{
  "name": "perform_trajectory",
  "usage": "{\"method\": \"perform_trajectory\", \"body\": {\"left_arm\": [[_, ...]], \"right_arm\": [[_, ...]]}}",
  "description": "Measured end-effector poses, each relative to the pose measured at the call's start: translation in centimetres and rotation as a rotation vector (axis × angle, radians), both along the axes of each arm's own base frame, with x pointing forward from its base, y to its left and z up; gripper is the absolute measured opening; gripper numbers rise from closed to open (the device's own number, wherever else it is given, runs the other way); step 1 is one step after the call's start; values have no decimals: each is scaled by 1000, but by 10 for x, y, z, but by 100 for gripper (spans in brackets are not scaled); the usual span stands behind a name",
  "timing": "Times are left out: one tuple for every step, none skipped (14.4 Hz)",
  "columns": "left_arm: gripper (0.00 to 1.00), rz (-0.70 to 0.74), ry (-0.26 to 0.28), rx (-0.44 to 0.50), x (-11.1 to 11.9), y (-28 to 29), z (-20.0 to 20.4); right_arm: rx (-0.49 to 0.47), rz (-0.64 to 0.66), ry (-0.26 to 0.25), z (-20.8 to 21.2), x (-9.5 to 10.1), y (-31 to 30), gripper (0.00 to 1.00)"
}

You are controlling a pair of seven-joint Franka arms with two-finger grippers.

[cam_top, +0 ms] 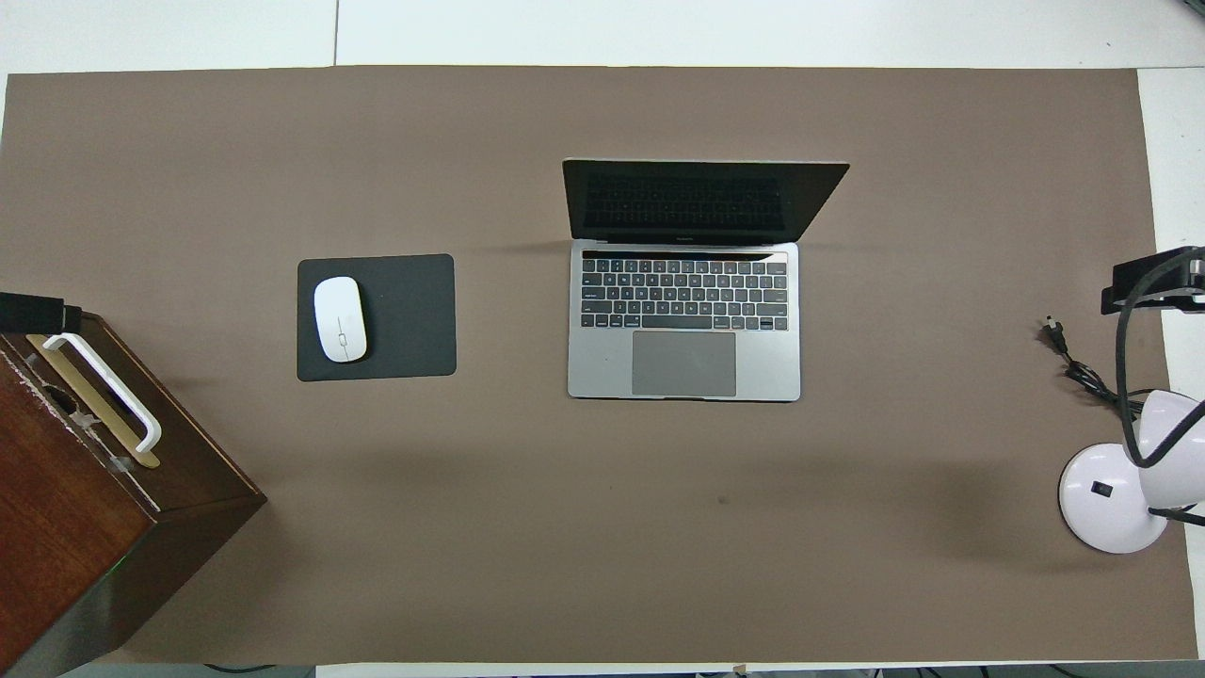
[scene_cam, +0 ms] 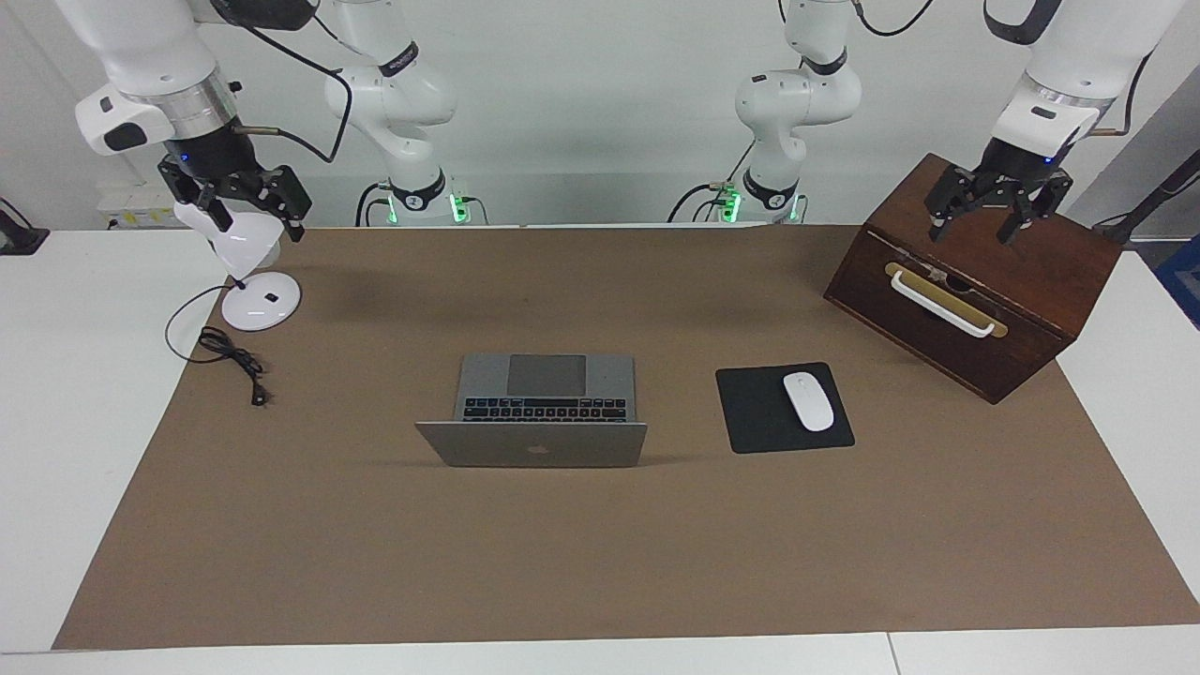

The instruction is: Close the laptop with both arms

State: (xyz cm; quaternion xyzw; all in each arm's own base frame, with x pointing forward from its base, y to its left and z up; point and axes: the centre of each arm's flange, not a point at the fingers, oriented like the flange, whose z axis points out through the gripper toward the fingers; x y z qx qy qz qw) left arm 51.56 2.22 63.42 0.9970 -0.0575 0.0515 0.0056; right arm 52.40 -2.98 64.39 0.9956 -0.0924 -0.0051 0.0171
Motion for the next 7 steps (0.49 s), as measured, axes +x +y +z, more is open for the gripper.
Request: {"method": "perform_trajectory", "body": {"left_arm": [[100,0,0,0,0,0,0],[100,0,0,0,0,0,0],[100,0,0,0,0,0,0],[100,0,0,0,0,0,0],[100,0,0,0,0,0,0],[100,0,0,0,0,0,0],[100,-2,0,0,0,-1,0]], "right_arm": [[0,0,0,0,0,0,100],[0,0,0,0,0,0,100],[0,-1,0,0,0,0,100],[0,-1,0,0,0,0,100],[0,-2,0,0,0,-1,100],[0,-5,0,0,0,-3,100],[1,-11,0,0,0,-6,100]]}}
